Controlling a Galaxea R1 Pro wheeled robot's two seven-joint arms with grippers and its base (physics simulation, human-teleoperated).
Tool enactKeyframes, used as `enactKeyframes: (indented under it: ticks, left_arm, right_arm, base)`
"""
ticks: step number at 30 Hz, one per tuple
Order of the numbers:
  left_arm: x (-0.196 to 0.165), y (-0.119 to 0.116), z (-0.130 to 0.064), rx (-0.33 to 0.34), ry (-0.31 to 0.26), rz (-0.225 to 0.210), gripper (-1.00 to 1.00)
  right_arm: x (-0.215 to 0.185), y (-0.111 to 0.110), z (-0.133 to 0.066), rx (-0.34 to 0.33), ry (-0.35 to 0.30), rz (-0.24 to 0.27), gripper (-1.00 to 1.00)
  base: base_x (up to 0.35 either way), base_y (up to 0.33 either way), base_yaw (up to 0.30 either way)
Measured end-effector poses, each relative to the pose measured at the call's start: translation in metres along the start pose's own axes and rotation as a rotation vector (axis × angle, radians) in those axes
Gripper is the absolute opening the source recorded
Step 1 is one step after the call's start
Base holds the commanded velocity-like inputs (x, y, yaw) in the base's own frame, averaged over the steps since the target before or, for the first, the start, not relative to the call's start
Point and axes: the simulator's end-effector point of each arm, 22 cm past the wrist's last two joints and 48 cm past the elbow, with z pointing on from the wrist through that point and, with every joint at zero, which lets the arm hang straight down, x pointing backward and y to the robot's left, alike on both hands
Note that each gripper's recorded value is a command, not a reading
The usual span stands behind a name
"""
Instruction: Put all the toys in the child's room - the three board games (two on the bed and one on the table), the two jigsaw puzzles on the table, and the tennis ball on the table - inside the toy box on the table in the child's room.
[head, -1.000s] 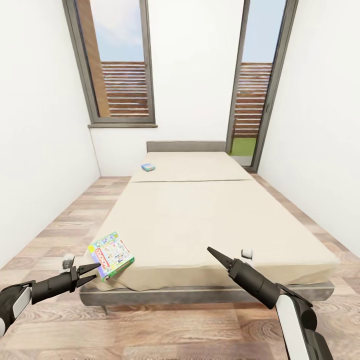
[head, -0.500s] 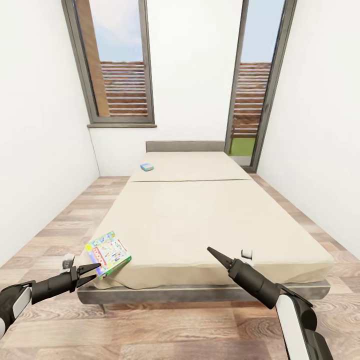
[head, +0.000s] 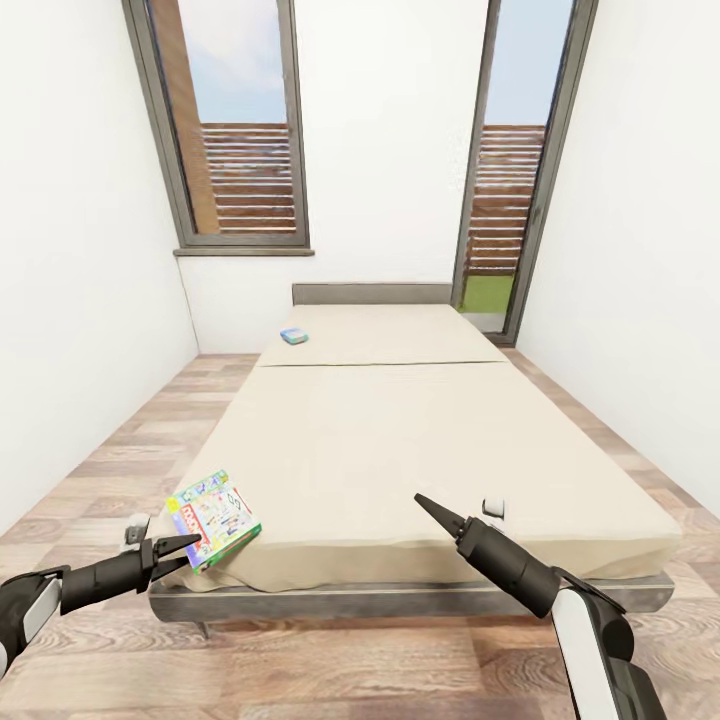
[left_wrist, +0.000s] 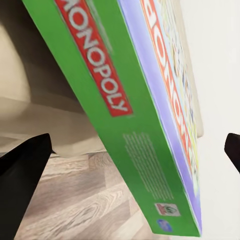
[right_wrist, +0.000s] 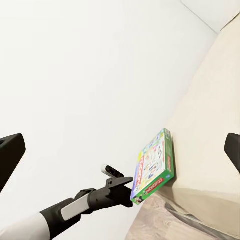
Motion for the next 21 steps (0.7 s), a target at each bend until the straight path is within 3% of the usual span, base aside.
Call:
enactKeyframes:
  ticks: [21]
  left_arm:
    - [-0.0001,-0.0001,0.0000,0.000,0.000,0.000,1.00]
  right_arm:
    - [0.0001,0.0002,0.0002,-0.001,-0.001,0.001,1.00]
  base:
    - [0.000,0.000,0.000]
